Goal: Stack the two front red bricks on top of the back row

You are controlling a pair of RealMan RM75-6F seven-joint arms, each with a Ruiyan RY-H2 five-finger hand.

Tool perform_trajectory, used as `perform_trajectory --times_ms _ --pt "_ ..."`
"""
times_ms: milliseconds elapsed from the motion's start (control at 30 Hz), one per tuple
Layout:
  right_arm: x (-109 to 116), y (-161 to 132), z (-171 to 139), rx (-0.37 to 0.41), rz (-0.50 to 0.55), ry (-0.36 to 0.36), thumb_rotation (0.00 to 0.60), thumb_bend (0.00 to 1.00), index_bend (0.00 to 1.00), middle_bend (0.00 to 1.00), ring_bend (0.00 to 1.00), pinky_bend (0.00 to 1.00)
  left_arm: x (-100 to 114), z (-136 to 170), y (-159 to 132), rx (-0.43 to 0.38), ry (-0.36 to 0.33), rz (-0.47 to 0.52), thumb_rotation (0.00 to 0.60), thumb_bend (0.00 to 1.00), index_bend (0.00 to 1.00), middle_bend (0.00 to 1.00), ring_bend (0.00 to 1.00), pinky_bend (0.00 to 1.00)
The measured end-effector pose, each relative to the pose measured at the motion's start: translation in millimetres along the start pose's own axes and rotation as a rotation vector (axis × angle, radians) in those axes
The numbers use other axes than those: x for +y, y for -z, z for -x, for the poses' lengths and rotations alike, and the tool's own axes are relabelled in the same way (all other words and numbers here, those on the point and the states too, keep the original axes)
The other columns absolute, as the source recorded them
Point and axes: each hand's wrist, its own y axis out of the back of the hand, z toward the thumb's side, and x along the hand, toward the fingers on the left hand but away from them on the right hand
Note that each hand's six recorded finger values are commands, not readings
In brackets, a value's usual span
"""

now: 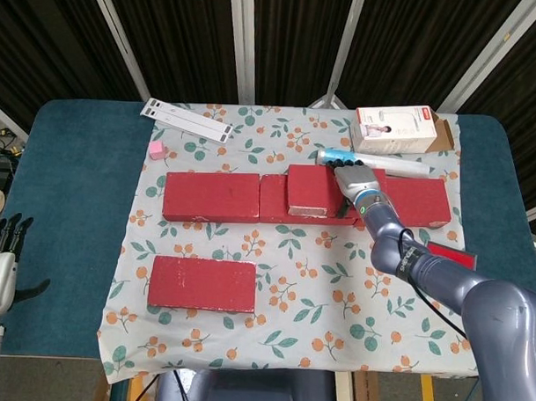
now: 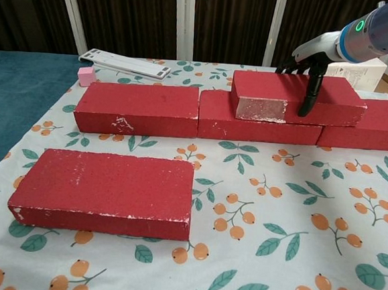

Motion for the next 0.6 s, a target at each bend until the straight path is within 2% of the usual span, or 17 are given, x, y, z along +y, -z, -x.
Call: perform_trajectory --times_ms 367,600 --pt "13.1 0.7 -17.6 0.005 -0.012 0.005 0.600 0.07 0.00 0.00 0.00 0.00 2.2 0.6 0.9 -0.002 -0.007 0.009 0.600 0.01 0.10 0.00 0.00 0.13" --pt "28.7 -1.3 -43.1 0.038 0.031 0.083 0.600 0.07 0.00 0.00 0.00 0.00 6.2 2.9 1.8 -0.009 -0.021 0.029 0.600 0.01 0.09 0.00 0.00 0.13"
